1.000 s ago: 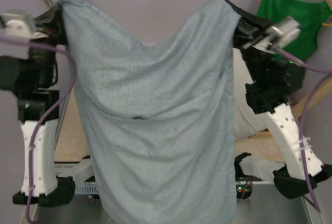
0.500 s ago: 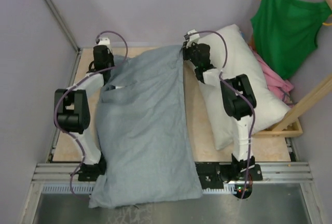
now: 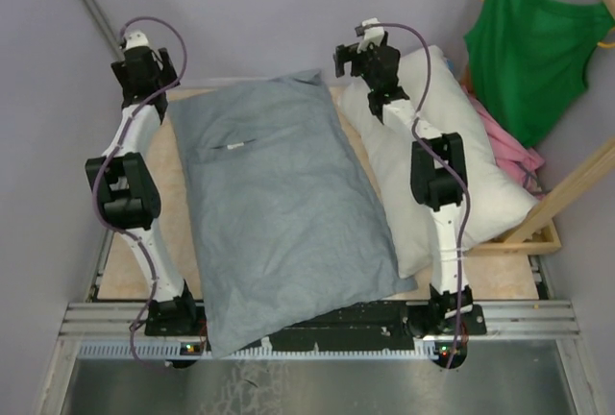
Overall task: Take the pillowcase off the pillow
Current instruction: Adjust the pillowcase at the center of the board.
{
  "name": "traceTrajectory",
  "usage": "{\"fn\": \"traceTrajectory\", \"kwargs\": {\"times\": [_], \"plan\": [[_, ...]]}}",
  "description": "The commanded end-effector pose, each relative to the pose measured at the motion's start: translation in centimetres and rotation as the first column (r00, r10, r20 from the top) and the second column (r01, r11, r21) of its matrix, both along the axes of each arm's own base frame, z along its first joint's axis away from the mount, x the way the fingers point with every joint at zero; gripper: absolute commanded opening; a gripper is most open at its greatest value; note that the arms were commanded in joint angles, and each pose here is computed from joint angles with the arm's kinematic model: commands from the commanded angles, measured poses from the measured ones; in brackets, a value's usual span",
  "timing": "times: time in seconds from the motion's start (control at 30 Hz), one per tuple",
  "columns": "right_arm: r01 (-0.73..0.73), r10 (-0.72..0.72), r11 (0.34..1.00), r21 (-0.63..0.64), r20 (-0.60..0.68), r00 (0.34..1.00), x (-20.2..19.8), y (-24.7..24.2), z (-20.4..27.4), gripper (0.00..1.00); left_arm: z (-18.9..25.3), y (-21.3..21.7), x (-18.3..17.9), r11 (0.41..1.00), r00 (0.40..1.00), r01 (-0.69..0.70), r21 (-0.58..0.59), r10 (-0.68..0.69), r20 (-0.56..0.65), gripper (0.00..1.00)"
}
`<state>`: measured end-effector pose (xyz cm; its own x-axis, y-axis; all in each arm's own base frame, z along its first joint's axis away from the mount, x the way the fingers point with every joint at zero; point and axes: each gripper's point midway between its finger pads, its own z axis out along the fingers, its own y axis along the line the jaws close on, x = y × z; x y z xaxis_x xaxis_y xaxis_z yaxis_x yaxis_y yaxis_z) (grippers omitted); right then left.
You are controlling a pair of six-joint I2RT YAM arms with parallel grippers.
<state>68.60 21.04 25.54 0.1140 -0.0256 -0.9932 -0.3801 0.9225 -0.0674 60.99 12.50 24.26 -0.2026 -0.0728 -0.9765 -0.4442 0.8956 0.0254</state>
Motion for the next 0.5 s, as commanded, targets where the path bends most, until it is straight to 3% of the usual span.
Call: {"fn": "traceTrajectory", "kwargs": {"times": [0.0, 0.1, 0.23, 0.33, 0.47], "plan": [[0.013, -0.013, 0.996, 0.093, 0.000, 1.000, -5.0, -0.9, 5.1, 0.99, -1.4, -2.9, -3.2, 0.992, 0.993, 0.062, -0.106, -0.072, -0.090, 0.99], [-0.011, 0.015, 0.996, 0.085, -0.055, 0.998, -8.6, 1.3, 4.4, 0.99, -1.7, -5.6, -5.3, 0.975, 0.991, 0.079, -0.207, -0.099, -0.088, 0.99], [-0.049, 0.052, 0.999, 0.019, -0.231, 0.972, -13.6, 6.2, -1.5, 0.99, -5.3, -13.3, -7.9, 0.896, 0.958, 0.192, -0.400, -0.259, -0.120, 0.99], [-0.058, 0.109, 0.989, 0.138, -0.394, 0.913, -16.0, 7.4, -6.4, 0.99, -8.0, -18.2, -11.1, 0.870, 0.930, 0.207, -0.448, -0.318, -0.187, 0.99], [0.009, 0.082, 0.988, 0.155, -0.567, 0.819, -18.8, 6.3, -12.2, 0.99, -12.6, -21.9, -17.3, 0.803, 0.883, 0.165, -0.572, -0.379, -0.277, 0.97]]}}
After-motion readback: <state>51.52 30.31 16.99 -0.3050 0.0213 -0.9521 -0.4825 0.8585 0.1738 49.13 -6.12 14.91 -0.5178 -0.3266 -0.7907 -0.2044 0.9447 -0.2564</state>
